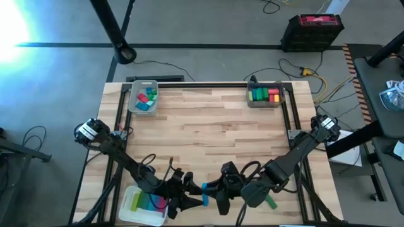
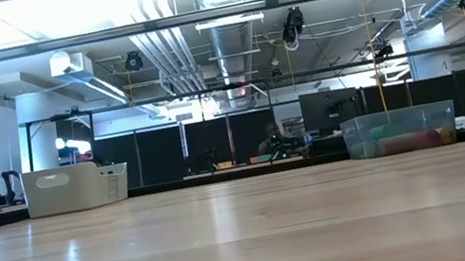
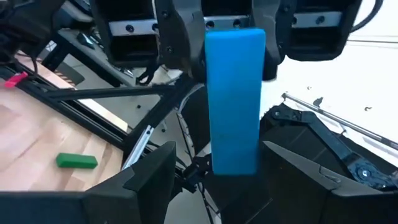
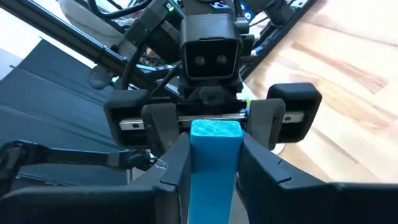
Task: Sort blocks
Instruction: Put the blue rectangular block into the white bin
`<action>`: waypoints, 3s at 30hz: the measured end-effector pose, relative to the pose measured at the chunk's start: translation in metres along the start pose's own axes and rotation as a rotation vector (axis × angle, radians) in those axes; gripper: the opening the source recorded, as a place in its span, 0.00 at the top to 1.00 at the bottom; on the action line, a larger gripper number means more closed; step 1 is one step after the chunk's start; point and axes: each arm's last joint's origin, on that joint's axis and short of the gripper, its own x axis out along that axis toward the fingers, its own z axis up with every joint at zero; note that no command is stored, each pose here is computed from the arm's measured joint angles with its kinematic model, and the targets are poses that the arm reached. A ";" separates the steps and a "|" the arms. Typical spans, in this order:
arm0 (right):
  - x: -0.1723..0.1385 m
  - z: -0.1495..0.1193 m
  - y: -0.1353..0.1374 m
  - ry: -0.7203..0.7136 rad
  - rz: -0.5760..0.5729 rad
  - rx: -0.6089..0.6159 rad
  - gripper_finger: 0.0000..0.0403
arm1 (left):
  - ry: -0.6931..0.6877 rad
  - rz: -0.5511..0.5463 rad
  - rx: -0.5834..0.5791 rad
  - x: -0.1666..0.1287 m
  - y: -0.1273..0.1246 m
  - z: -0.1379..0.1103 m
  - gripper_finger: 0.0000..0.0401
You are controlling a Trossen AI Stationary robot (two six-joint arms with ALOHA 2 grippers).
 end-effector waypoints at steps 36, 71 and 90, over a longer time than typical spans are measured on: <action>0.006 0.010 -0.005 -0.039 -0.031 -0.041 0.74 | -0.008 -0.009 0.024 0.004 -0.003 0.014 0.76; 0.008 0.015 0.040 -0.364 0.167 -0.279 0.40 | 0.651 1.079 -0.264 -0.177 -0.104 -0.060 0.77; -0.014 0.039 0.061 -0.415 0.198 -0.492 0.39 | 0.717 1.370 -0.620 -0.123 -0.048 -0.059 0.77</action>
